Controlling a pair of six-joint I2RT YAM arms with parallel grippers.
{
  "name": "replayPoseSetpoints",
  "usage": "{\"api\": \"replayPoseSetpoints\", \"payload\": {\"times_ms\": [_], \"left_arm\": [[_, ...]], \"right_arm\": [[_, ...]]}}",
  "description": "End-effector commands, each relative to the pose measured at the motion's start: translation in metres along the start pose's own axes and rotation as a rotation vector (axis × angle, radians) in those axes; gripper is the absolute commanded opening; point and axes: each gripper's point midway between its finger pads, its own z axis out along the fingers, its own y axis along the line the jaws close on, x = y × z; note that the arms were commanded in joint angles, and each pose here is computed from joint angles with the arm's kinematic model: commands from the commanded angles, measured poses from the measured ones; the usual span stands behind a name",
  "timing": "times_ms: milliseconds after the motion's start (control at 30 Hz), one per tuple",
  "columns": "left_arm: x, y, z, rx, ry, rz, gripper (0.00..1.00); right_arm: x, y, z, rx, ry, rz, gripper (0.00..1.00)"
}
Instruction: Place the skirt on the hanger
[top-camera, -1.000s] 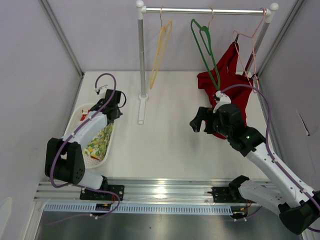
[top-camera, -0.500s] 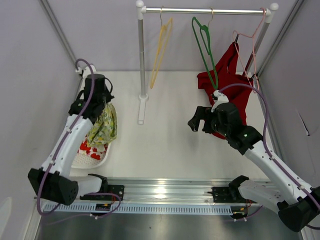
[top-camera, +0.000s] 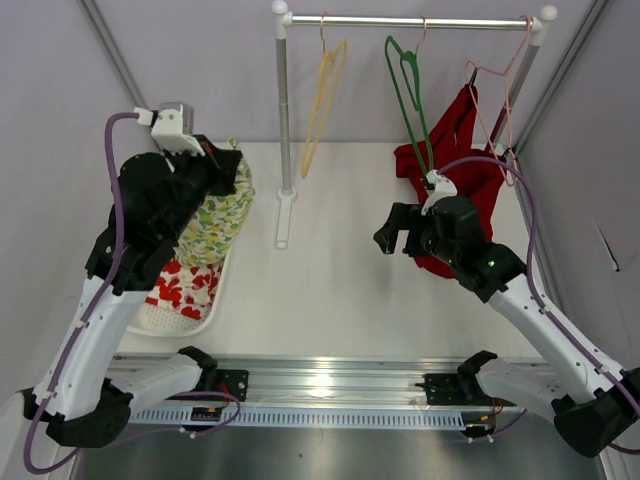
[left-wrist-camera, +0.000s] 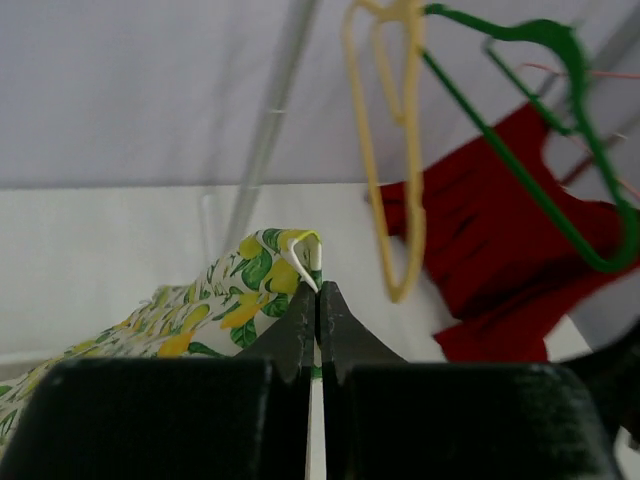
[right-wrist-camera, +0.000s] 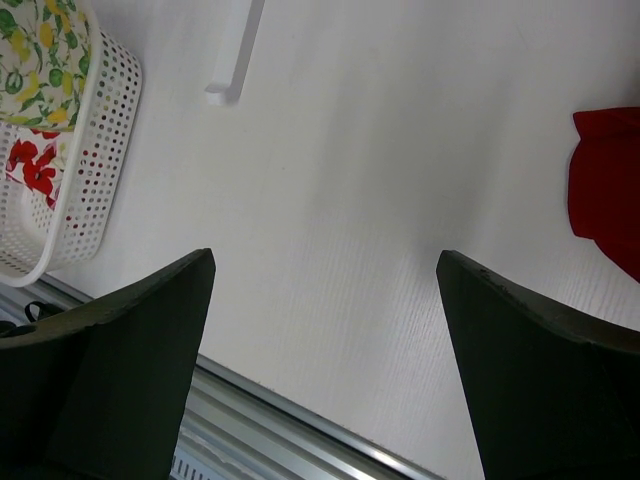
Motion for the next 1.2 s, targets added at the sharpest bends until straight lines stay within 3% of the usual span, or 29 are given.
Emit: {"api": "replayPoseSetpoints", "payload": {"times_ms": [0, 100, 267, 400, 567, 633, 667, 767, 833, 867, 900, 933, 1033, 1133, 1167], "left_arm": [[-0.039, -0.053, -0.029, 0.234, -0.121, 0.057, 0.00], [-0.032, -0.075, -0.040, 0.329, -0.104, 0.049, 0.00], [0.021, -0.107, -0.042, 0.440, -0.005, 0.006, 0.00], [0.092, -0.130, -0.030, 0.467, 0.145, 0.047, 0.00], [0.208, -0.139, -0.021, 0.501, 0.374, -0.030, 0.01], [0.230, -0.153, -0.022, 0.550, 0.412, -0.079, 0.00], [0.266, -0.158, -0.023, 0.567, 0.494, -0.060, 0.00], [0.316, -0.174, -0.026, 0.567, 0.613, 0.011, 0.02], [0.330, -0.168, -0.023, 0.507, 0.624, 0.035, 0.14], [0.333, -0.166, -0.022, 0.495, 0.624, 0.030, 0.24], [0.335, -0.161, -0.023, 0.478, 0.624, 0.027, 0.41], [0.333, -0.157, -0.020, 0.452, 0.607, 0.032, 0.48], [0.322, -0.147, -0.022, 0.419, 0.576, 0.044, 0.59], [0.309, -0.119, -0.021, 0.287, 0.537, 0.040, 0.65], [0.310, -0.093, -0.020, 0.164, 0.535, 0.071, 0.65]], "right_arm": [[-0.032, 0.008, -0.011, -0.006, -0.093, -0.016, 0.99], [-0.036, 0.005, -0.015, 0.012, -0.106, -0.019, 0.99], [-0.042, -0.003, -0.022, 0.044, -0.132, -0.017, 1.00], [-0.042, -0.008, -0.024, 0.066, -0.134, -0.010, 0.99], [-0.030, -0.019, -0.021, 0.105, -0.106, -0.002, 0.99], [-0.023, -0.022, -0.018, 0.109, -0.090, 0.008, 1.00], [-0.021, -0.022, -0.017, 0.108, -0.085, 0.009, 1.00], [-0.011, -0.023, -0.009, 0.107, -0.054, 0.018, 0.99], [-0.007, -0.021, -0.005, 0.095, -0.039, 0.020, 0.99], [-0.004, -0.020, -0.003, 0.089, -0.030, 0.021, 0.99], [0.001, -0.021, 0.000, 0.085, -0.019, 0.022, 0.99], [0.004, -0.018, 0.004, 0.073, -0.011, 0.022, 0.99], [0.019, -0.018, 0.017, 0.075, 0.030, 0.029, 0.99], [0.033, -0.013, 0.029, 0.062, 0.061, 0.032, 0.99], [0.044, -0.008, 0.035, 0.052, 0.090, 0.030, 0.99]]}}
